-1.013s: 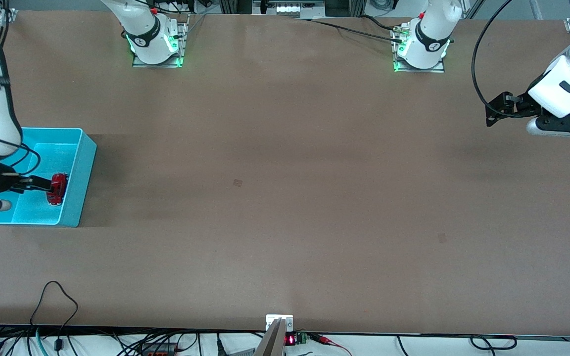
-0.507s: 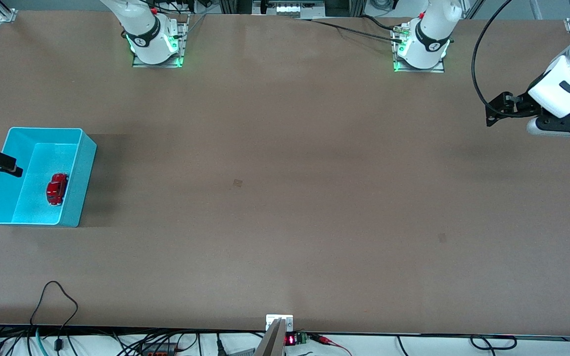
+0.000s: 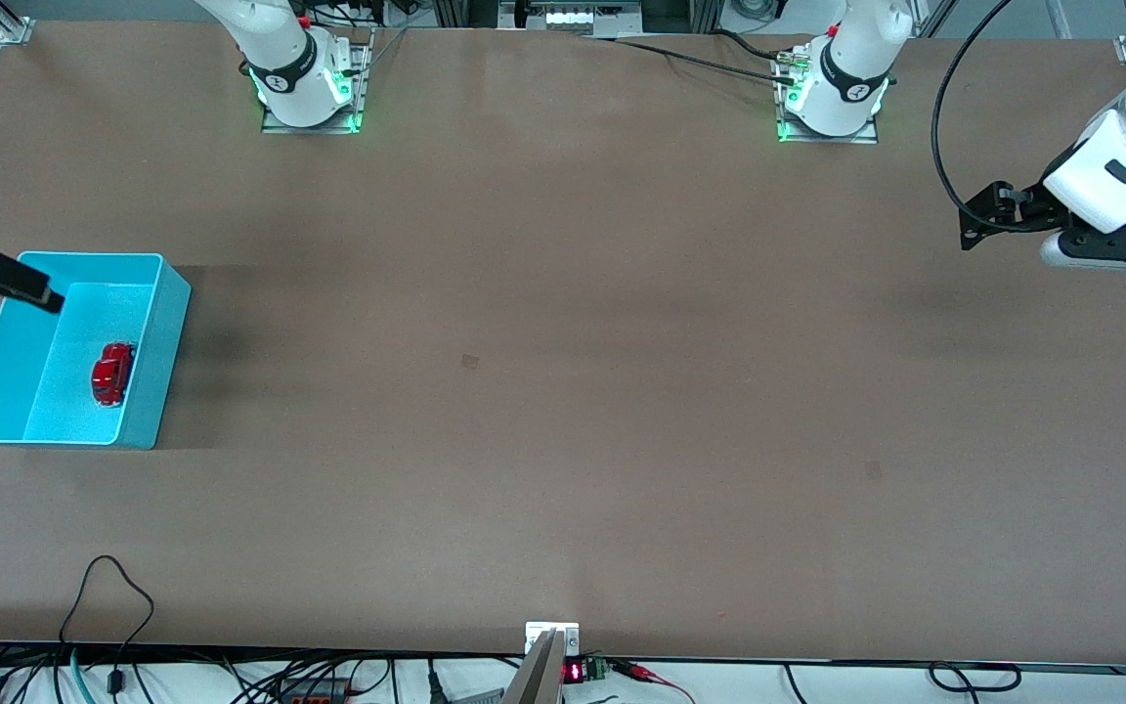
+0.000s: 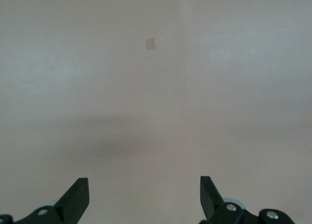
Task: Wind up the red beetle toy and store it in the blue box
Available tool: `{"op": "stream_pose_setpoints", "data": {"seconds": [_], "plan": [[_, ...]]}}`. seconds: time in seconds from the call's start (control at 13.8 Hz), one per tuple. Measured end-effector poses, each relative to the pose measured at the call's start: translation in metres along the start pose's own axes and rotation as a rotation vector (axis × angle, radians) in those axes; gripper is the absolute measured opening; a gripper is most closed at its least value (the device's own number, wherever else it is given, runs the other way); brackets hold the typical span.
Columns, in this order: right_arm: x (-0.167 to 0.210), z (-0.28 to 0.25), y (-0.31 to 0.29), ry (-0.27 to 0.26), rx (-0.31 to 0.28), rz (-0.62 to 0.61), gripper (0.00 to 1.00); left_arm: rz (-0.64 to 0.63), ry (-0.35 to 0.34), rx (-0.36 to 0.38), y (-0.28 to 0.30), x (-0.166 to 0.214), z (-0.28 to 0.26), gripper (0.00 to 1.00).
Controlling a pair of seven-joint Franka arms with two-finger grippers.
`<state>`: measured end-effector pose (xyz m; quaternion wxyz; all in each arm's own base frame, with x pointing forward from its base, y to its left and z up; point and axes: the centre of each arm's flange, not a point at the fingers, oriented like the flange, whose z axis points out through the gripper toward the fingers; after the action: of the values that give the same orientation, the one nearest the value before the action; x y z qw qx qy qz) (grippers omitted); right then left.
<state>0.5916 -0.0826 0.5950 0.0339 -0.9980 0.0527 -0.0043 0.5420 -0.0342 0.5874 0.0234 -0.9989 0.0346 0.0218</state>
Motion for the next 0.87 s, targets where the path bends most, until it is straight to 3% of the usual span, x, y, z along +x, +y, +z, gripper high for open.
{"op": "stream_pose_setpoints", "data": {"seconds": [0.22, 0.51, 0.87], "plan": [[-0.013, -0.012, 0.022, -0.021, 0.003, 0.037, 1.00, 0.004, 0.000, 0.000, 0.000, 0.000, 0.000, 1.00], [-0.019, 0.004, 0.005, -0.074, -0.071, -0.006, 1.00, 0.029, 0.001, -0.039, 0.004, 0.000, 0.000, 1.00], [-0.042, 0.011, 0.003, -0.027, -0.068, 0.004, 1.00, 0.028, 0.013, -0.069, 0.006, 0.001, -0.001, 1.00]]}}
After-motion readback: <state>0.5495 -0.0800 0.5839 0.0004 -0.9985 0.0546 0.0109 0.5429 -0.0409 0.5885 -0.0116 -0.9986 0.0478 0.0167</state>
